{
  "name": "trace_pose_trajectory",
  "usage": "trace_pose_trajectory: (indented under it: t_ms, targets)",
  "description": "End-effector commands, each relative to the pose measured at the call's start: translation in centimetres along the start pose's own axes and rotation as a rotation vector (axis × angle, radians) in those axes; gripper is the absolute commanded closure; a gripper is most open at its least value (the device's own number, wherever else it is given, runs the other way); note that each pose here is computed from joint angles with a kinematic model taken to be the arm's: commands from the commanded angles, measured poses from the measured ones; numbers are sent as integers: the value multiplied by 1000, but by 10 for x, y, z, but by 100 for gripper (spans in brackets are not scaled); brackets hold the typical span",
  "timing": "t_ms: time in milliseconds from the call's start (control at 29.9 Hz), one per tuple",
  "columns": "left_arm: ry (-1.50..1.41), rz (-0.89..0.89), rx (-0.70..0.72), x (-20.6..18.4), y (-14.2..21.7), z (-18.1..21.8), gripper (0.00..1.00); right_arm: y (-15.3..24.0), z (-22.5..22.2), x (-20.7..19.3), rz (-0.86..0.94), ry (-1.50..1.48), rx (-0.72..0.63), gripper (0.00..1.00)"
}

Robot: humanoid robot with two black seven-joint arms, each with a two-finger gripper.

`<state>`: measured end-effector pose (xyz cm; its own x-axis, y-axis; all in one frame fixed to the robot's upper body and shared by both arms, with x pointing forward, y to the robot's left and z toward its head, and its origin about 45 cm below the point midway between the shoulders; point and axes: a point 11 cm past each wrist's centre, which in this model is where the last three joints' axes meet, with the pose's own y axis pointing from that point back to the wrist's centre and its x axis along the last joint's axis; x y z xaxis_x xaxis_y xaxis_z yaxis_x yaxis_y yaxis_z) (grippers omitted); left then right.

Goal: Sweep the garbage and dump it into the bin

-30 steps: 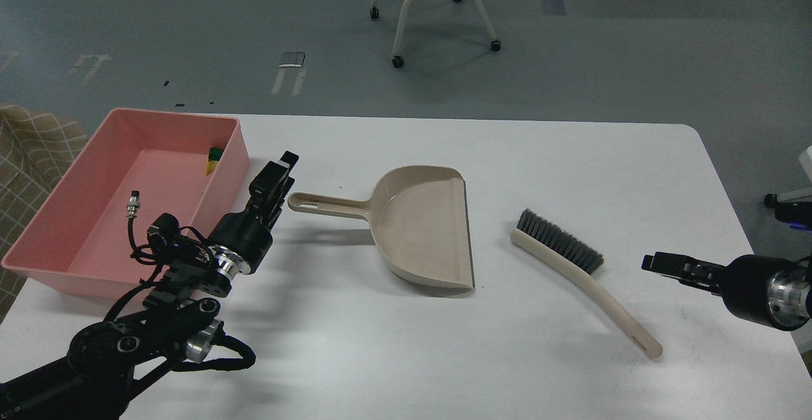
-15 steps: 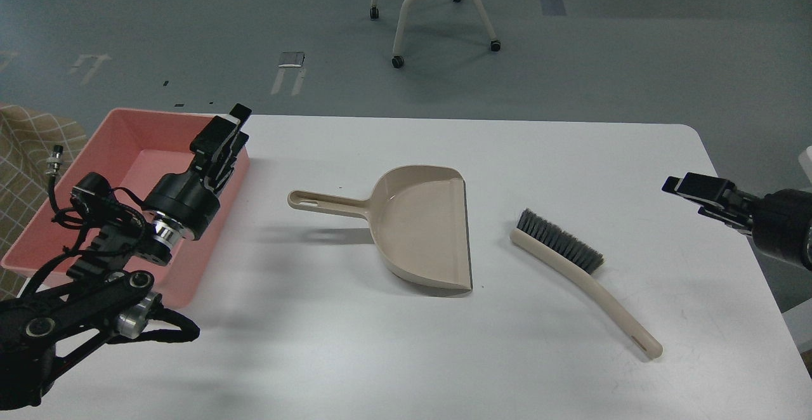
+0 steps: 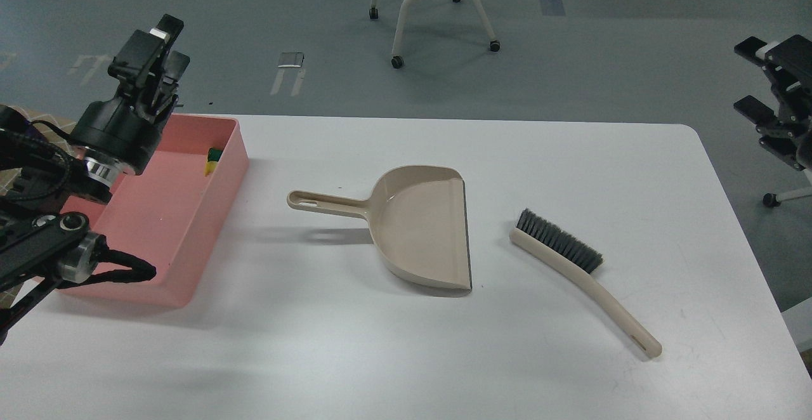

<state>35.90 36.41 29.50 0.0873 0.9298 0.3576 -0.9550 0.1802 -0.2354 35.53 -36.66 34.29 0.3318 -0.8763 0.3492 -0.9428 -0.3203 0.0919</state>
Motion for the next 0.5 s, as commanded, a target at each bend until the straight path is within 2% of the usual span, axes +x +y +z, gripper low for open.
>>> trace_pose_trajectory:
  t_ms: [0,234,468]
  targets:
    - [21,52,5,8,-5,-6,20,-11,-10,1,12,-38,49,0]
    - [99,135,16,20,-19,-22,18,-29,-16,-5,5,-107,95,0]
    - [248,188,-1,26,-54,-26,18,-71,-25,-13,81,-388,176,0]
